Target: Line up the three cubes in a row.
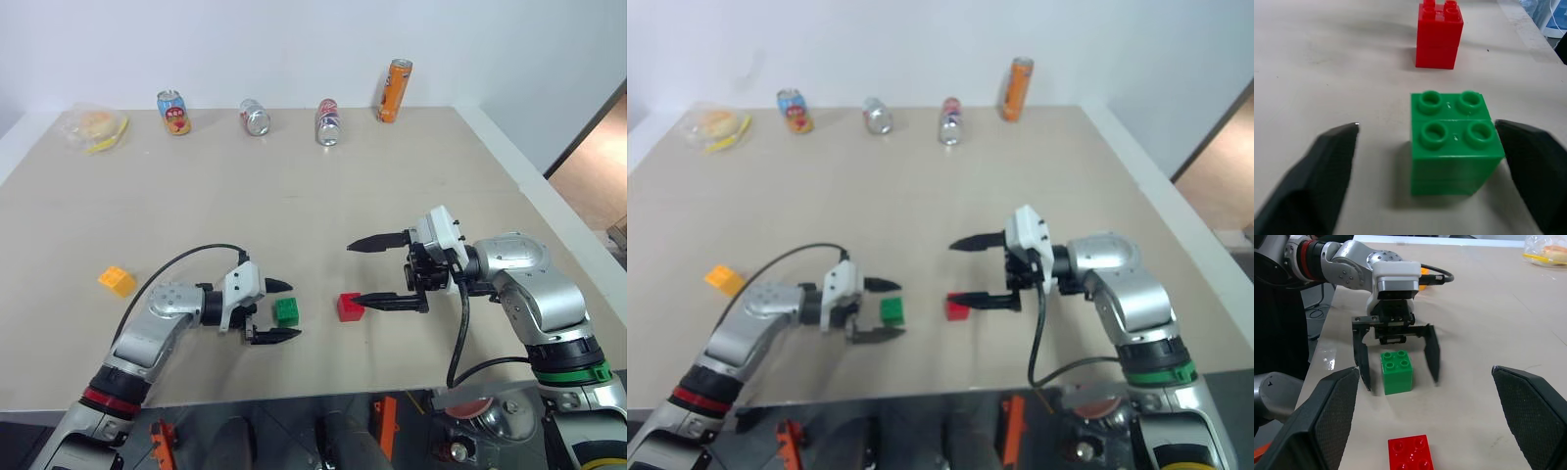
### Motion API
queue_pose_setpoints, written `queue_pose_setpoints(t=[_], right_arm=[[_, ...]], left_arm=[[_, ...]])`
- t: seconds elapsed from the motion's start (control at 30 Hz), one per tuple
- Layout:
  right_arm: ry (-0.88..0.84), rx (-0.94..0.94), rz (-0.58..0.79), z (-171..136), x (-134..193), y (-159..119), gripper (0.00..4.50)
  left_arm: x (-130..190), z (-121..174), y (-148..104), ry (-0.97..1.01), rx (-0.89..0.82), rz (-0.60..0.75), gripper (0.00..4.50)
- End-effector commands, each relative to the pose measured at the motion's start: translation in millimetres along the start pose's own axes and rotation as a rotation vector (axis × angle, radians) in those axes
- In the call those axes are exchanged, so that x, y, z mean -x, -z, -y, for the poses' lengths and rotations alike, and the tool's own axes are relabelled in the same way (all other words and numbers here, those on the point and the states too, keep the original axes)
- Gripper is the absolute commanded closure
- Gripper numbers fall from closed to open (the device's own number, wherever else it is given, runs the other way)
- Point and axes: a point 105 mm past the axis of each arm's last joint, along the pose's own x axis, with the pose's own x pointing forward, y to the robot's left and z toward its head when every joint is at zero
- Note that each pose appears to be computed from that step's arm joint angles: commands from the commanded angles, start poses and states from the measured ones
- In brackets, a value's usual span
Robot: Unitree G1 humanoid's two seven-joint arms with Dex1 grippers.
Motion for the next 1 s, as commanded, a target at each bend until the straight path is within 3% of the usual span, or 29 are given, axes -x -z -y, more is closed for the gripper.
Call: queue_pose_setpoints(t=[0.03,0.2,0.4,0.67,1.0], right_arm=[[-0.022,0.041,0.058,-0.6,1.0,-19.9,0.0],[-0.002,0.046,0.148,10.7,-11.5,-34.1,0.0],[-0.022,0.057,0.257,23.7,-41.9,-50.8,0.0],[-0.098,0.076,0.282,23.2,-66.4,-53.6,0.0],[-0.089,0.083,0.289,21.9,-70.5,-53.6,0.0]], left_arm=[[20.2,-10.4,-36.2,-0.101,-0.026,0.1,0.02],[70.6,-33.1,-58.7,-0.458,0.009,0.186,0.02],[150.0,-31.7,-56.4,-0.771,0.052,0.172,0.02],[222.8,-34.4,-30.7,-0.881,0.117,0.061,0.02],[246.4,-48.7,20.5,-0.887,0.212,-0.071,0.02]])
